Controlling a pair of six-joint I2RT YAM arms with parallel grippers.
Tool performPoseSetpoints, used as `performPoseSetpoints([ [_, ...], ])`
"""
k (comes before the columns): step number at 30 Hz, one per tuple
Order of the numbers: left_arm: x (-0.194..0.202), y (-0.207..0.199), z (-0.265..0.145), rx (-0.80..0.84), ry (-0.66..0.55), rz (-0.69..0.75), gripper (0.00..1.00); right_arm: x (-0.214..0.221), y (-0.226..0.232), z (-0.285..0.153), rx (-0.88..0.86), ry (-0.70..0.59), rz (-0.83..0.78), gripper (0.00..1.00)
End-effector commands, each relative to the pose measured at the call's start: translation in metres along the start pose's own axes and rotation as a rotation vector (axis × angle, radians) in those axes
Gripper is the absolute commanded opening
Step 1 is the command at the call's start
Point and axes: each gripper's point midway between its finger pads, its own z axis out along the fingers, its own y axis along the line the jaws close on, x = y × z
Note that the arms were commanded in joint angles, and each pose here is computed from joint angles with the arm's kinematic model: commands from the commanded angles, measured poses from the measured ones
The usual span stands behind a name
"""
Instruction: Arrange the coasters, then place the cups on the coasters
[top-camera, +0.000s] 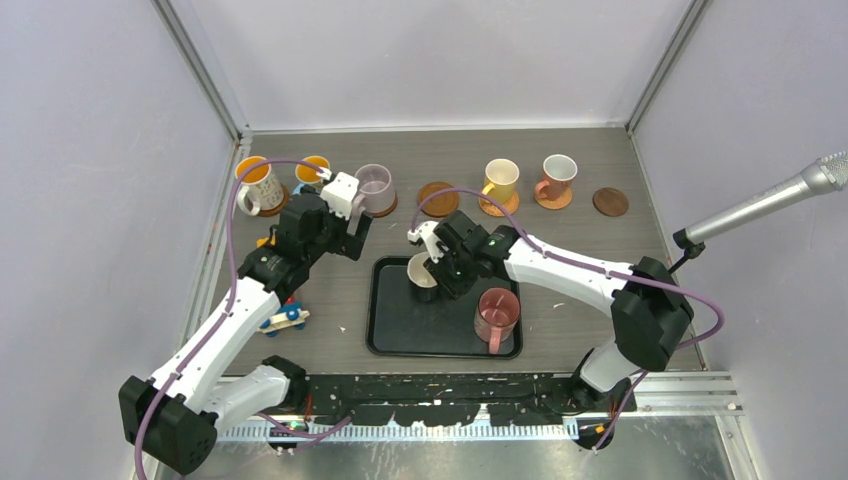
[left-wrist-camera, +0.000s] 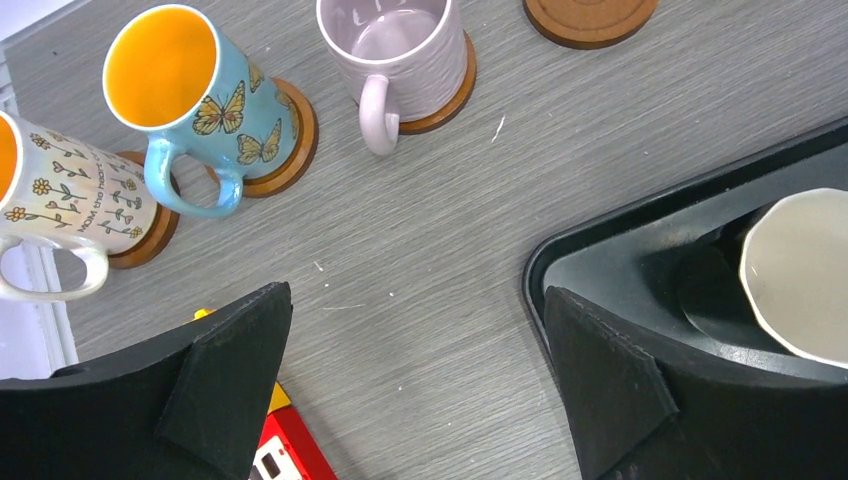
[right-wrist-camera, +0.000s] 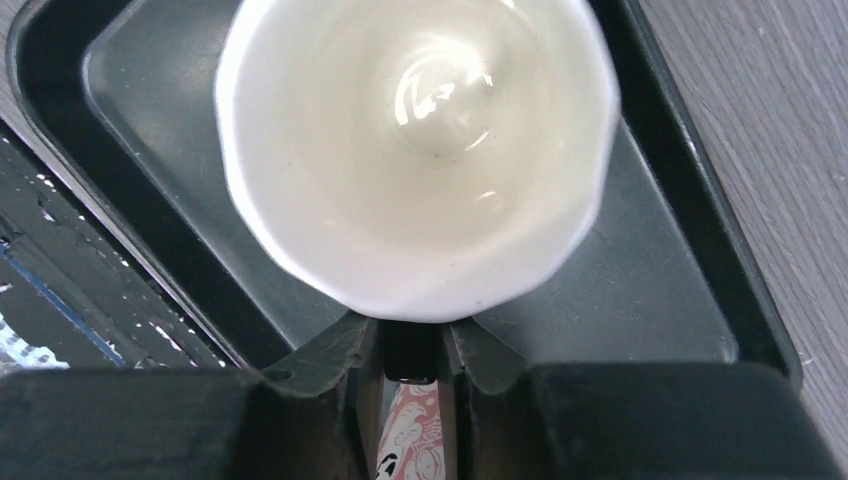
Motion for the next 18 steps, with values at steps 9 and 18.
performPoseSetpoints([
  [9, -0.016, 0.007, 0.001, -0.024, -0.068, 0.018, 1.00, -0.030, -0.004, -0.025, 0.049, -0.111, -0.048, 0.00],
  [18, -0.023, 0.010, 0.008, -0.037, -0.069, 0.037, 1.00, -0.092, -0.003, -0.082, 0.078, -0.336, -0.051, 0.00],
])
